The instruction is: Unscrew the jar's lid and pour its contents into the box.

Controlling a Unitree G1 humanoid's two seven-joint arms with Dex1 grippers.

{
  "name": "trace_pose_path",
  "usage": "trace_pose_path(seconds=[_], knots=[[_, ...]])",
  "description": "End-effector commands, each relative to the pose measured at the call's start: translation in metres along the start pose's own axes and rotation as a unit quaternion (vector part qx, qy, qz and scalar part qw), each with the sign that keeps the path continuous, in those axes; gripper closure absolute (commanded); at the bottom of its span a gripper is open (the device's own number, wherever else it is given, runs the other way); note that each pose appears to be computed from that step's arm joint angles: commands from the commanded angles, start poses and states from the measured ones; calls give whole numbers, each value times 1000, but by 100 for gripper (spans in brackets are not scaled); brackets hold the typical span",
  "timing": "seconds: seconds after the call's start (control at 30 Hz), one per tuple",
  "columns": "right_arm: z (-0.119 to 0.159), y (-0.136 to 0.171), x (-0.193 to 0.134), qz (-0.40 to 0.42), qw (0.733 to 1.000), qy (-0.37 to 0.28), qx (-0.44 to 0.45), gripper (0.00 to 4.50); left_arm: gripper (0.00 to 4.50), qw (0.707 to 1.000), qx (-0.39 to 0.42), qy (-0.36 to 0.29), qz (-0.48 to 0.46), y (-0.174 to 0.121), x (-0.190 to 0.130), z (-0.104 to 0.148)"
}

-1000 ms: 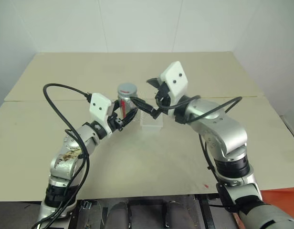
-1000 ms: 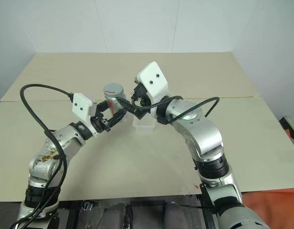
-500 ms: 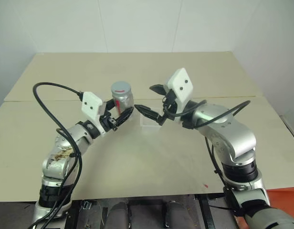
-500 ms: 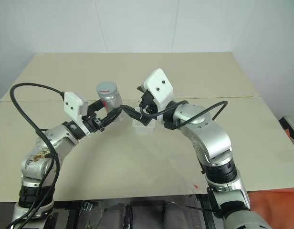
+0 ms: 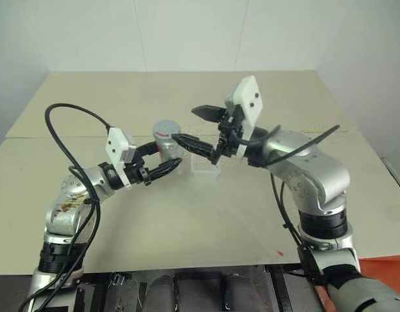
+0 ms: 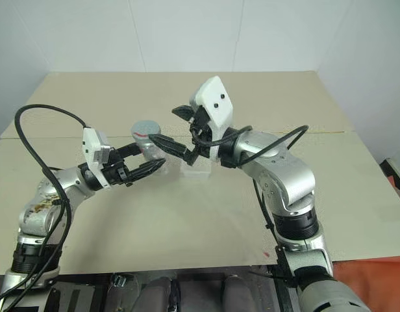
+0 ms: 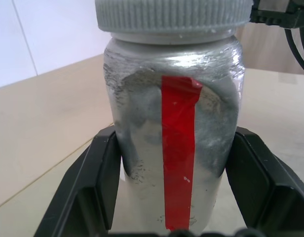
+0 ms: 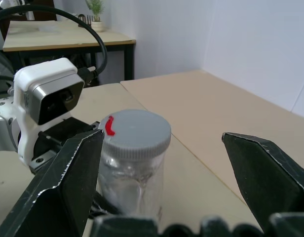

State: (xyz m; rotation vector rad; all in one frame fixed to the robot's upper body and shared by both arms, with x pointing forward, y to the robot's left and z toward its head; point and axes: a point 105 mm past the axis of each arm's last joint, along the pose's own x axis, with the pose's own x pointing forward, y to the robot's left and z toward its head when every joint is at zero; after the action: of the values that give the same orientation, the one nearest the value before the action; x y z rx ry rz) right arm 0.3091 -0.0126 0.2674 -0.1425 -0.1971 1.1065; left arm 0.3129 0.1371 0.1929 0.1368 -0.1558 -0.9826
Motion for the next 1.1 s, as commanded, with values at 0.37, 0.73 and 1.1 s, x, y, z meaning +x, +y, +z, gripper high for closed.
trace_pose_path(seconds=[0.37,0.73,1.1], knots=[[14,16,20,52,998,-17,3,5,173,999,23,-20,-18,-10,4,10],[8,20,29,62,998,-7,10,5,173,999,27,-20,-19,-12,4,11],[5,19,32,63,998,4,11,43,173,999,29,-17,-15,-13,4,11]])
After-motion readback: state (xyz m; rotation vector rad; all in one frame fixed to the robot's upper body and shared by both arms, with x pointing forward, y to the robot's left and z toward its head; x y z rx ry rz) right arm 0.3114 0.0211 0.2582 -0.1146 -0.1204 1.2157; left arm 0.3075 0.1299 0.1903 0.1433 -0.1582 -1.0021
